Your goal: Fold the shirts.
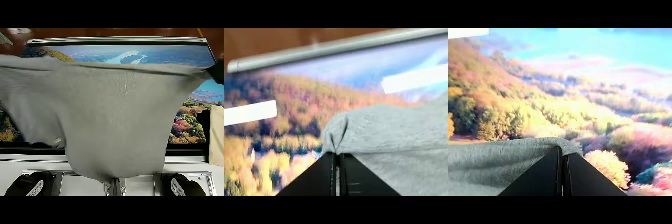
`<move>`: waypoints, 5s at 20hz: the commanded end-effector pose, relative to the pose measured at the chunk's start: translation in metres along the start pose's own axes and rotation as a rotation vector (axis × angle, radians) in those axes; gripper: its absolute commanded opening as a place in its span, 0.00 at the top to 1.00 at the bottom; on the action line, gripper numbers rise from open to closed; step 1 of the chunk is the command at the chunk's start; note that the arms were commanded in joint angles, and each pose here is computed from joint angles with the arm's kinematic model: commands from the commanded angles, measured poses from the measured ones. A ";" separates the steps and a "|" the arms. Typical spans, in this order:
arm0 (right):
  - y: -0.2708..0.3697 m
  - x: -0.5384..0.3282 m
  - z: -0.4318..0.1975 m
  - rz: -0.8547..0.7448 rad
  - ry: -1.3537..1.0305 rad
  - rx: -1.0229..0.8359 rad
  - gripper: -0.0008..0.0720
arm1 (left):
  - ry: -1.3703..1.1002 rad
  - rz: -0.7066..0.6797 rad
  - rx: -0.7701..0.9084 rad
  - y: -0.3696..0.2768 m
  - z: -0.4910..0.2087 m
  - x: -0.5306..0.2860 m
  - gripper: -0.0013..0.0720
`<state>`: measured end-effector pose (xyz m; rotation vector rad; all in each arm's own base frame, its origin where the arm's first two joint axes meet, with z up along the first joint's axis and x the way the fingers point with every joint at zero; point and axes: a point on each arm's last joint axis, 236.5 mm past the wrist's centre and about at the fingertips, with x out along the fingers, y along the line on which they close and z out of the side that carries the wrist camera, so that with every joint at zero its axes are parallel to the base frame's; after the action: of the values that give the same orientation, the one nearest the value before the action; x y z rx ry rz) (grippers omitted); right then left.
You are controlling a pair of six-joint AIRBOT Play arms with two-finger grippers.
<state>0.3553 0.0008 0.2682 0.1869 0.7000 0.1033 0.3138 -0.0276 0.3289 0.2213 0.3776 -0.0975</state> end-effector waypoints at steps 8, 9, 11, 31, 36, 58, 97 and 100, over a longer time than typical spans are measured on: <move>0.008 0.235 0.016 0.181 -0.051 0.363 0.91 | 0.279 -0.001 -0.352 -0.044 -0.122 0.232 0.93; 0.009 0.253 0.009 0.166 -0.044 0.351 0.91 | 0.316 -0.002 -0.378 -0.049 -0.137 0.244 0.93; 0.007 0.284 -0.012 0.148 0.001 0.349 0.91 | 0.405 -0.023 -0.423 -0.065 -0.170 0.264 0.93; -0.144 0.116 -0.138 -0.056 0.674 0.279 0.17 | 1.250 -0.514 -0.679 -0.119 -0.356 0.063 0.02; -0.137 0.129 -0.154 0.016 0.674 0.324 0.17 | 1.255 -0.532 -0.837 -0.168 -0.413 0.051 0.04; -0.160 0.159 -0.201 -0.011 0.810 0.362 0.12 | 1.325 -0.573 -0.834 -0.216 -0.429 0.059 0.93; 0.060 -0.280 0.153 -0.129 -0.944 -0.282 0.91 | -0.722 -0.139 -0.213 0.001 0.212 -0.232 0.93; 0.060 -0.305 0.109 -0.208 -0.882 -0.265 0.91 | -0.674 -0.095 -0.239 0.002 0.187 -0.247 0.93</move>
<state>0.2544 -0.0005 0.5478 -0.0734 -0.1591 0.0262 0.1890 -0.0627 0.5879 -0.0842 -0.2441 -0.2632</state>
